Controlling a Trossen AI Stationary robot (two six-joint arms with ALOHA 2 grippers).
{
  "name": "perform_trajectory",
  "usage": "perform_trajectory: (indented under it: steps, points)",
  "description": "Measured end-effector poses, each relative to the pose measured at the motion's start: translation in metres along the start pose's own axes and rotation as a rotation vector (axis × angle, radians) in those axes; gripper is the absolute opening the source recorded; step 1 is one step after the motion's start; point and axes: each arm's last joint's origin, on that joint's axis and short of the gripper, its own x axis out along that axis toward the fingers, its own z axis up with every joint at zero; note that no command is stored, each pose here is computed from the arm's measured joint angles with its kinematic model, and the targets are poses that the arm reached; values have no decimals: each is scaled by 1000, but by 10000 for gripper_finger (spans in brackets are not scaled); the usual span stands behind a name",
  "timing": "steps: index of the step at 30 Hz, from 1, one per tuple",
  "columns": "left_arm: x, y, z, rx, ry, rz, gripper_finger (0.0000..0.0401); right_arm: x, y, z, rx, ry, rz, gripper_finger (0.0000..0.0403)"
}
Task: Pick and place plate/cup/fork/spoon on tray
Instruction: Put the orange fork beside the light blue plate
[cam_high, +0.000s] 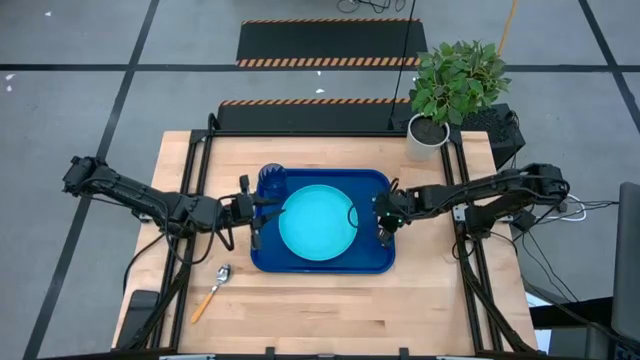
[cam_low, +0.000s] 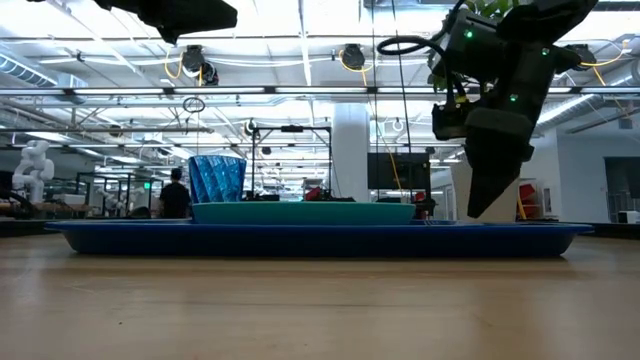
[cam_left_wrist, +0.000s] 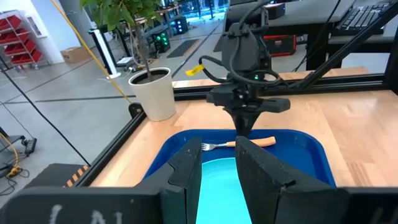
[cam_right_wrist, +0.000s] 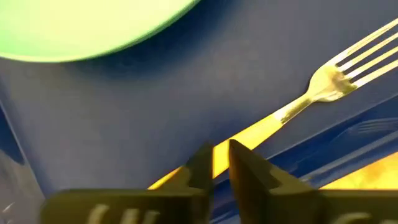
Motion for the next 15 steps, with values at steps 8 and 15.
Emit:
perform_trajectory:
  steps: [8, 15]
  points:
    - [0, 0, 0, 0, 0, 0, 102, 11, 11, -7, -29, 53, 16, 1]
    - [0, 0, 0, -1, 0, 0, 102, 14, 22, -9, -6, 50, 71, 0]
